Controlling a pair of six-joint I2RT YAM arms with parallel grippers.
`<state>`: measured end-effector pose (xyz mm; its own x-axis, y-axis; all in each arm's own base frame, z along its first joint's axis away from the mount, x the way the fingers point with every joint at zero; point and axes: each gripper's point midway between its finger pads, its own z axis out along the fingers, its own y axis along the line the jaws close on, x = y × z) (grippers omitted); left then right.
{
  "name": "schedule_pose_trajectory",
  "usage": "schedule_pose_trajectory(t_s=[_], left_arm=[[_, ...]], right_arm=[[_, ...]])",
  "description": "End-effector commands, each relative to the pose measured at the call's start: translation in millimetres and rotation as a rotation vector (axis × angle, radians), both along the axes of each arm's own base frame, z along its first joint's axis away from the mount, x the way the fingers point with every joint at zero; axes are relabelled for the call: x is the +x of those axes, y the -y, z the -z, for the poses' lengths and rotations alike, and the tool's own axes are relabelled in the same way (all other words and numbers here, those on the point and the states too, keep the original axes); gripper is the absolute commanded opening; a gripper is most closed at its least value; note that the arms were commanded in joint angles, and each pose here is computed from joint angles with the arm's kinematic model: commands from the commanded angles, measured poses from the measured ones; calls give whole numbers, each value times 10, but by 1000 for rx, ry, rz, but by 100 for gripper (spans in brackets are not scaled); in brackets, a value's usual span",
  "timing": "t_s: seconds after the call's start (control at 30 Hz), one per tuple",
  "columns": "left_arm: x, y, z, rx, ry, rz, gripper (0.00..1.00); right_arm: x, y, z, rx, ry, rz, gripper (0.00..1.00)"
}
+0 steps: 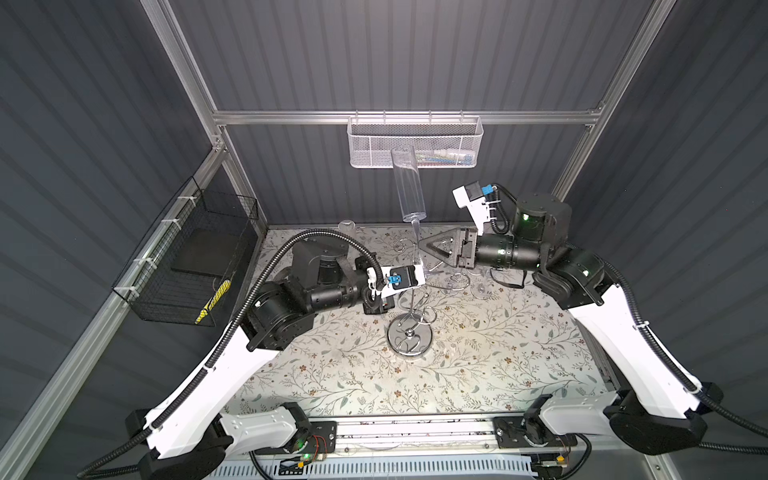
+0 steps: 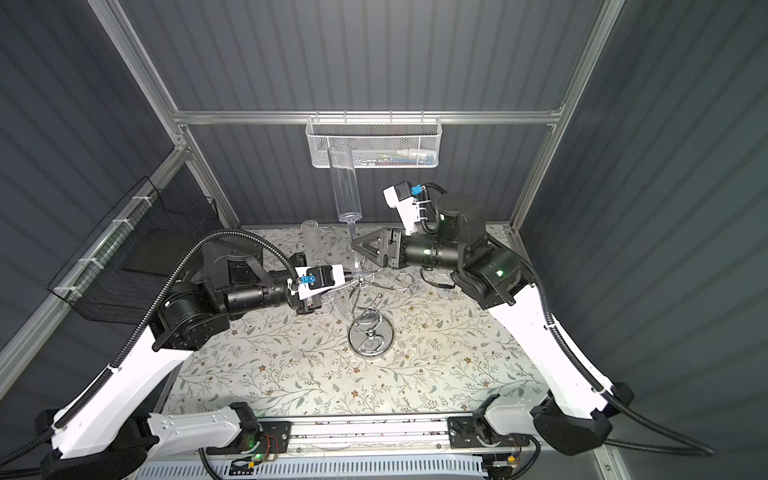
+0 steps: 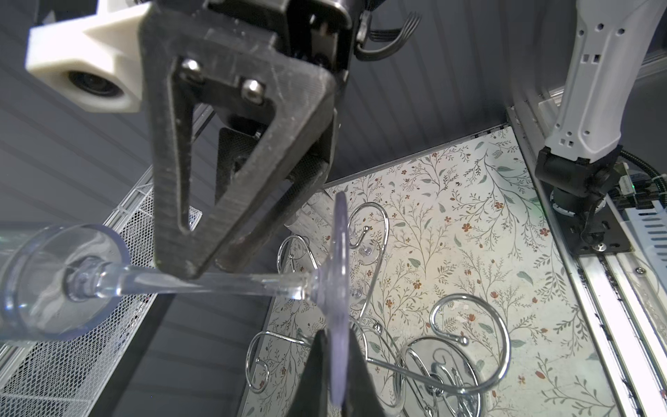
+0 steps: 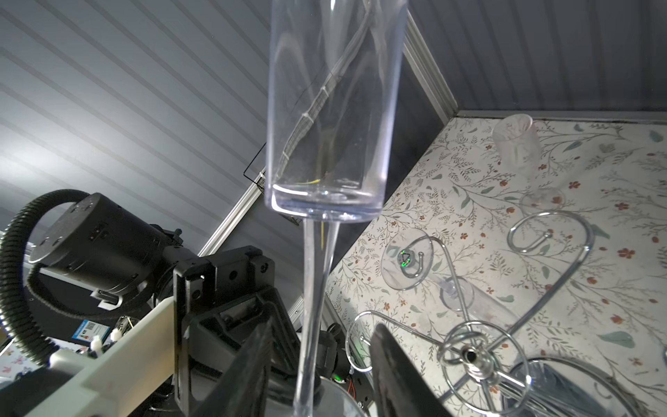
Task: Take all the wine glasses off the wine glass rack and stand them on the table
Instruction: 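Close the right gripper on the stem of the glass held by the left gripper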
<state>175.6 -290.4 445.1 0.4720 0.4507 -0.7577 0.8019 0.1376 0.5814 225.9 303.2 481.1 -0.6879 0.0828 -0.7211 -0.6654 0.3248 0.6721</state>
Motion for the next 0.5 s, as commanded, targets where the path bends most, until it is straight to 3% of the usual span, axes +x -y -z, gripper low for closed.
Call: schedule_pose_trajectory(t_s=[0.0,0.13,0.47], left_arm=[[-68,-28,-123,-21,80,34,0],[-66,-29,-113,-29,89,34,0],[-63,-11,-152,-46,88,36,0]], right_arm=[[-62,-79,-49,21,8,-42,44],[-62,-114,-1,11,-9,-46,40],[-75,-125,20,9,-17,-40,19]])
